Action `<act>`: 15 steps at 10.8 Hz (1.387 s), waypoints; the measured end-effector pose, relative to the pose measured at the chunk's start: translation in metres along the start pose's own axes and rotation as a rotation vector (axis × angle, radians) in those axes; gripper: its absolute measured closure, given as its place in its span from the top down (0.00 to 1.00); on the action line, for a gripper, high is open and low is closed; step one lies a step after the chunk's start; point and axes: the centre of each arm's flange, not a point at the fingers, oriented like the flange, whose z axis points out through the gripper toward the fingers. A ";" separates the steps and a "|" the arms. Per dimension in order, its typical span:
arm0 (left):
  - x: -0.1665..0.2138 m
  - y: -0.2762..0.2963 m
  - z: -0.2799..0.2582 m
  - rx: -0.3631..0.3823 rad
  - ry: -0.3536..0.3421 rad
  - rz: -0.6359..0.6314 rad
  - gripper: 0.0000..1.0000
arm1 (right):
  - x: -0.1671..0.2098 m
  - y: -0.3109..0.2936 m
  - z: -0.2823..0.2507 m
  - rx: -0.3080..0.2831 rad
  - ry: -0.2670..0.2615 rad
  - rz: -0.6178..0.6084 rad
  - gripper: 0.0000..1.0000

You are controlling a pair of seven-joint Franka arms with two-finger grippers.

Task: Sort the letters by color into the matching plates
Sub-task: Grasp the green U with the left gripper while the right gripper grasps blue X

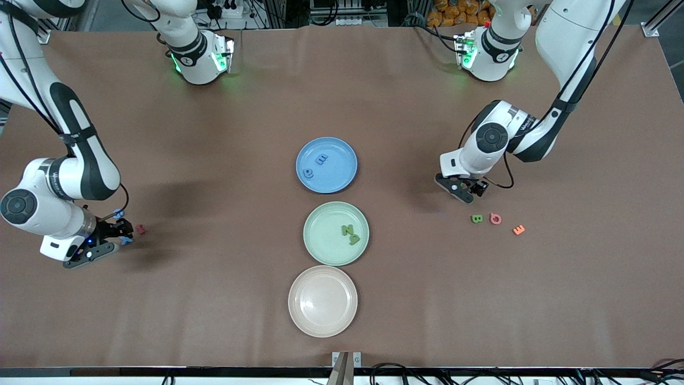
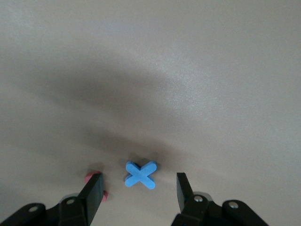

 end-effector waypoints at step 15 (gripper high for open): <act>0.033 0.012 -0.032 0.008 0.087 -0.156 0.27 | -0.013 0.007 0.038 0.063 -0.001 0.064 0.55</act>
